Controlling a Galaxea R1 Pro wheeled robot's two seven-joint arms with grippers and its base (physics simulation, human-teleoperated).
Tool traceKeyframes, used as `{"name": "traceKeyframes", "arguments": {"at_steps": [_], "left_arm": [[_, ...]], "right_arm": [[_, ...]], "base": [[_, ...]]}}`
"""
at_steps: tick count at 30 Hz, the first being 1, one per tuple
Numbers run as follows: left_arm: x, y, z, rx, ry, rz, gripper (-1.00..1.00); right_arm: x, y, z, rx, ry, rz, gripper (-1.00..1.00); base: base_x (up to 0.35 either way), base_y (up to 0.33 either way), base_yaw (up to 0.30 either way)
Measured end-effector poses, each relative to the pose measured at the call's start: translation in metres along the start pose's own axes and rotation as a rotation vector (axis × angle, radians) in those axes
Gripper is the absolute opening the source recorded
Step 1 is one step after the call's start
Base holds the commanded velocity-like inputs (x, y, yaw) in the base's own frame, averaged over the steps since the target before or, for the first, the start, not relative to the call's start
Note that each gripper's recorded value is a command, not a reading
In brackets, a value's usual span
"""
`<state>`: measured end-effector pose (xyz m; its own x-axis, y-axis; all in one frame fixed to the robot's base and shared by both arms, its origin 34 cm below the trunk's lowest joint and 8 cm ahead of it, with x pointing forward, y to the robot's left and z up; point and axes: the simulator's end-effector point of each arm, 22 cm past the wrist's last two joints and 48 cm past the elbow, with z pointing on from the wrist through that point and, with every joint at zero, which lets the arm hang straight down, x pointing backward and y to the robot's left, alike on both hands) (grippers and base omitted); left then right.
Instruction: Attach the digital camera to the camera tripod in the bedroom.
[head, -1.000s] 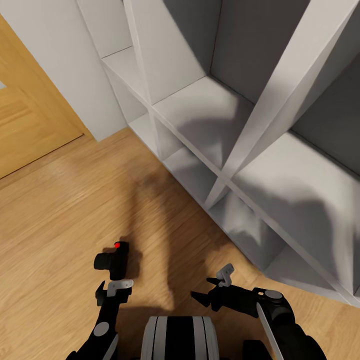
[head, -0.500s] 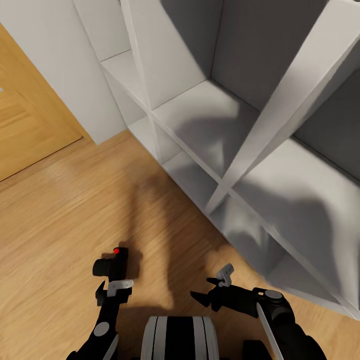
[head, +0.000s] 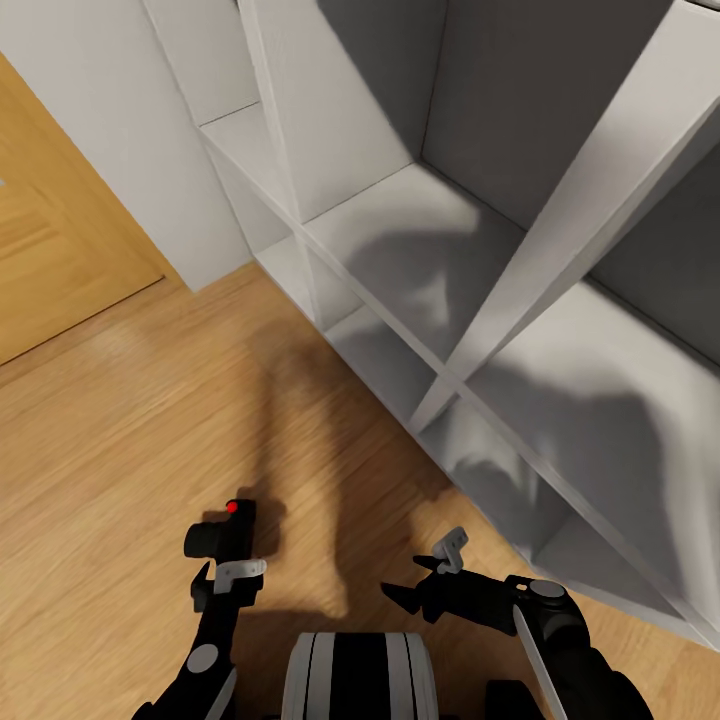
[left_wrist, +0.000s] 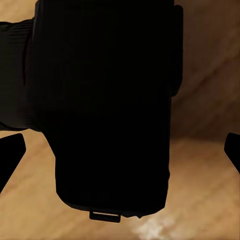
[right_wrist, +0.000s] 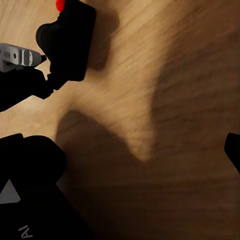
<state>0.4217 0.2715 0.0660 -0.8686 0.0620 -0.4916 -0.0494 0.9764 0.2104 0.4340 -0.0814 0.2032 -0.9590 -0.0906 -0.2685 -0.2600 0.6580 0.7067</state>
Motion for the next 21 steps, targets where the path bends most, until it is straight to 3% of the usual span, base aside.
{"name": "traceKeyframes", "arguments": {"at_steps": [21], "left_arm": [[0.014, 0.005, -0.001, -0.013, 0.037, -0.030, 1.00]], "right_arm": [[0.000, 0.000, 0.000, 0.000, 0.001, 0.001, 1.00]], "base": [[0.000, 0.000, 0.000]]}}
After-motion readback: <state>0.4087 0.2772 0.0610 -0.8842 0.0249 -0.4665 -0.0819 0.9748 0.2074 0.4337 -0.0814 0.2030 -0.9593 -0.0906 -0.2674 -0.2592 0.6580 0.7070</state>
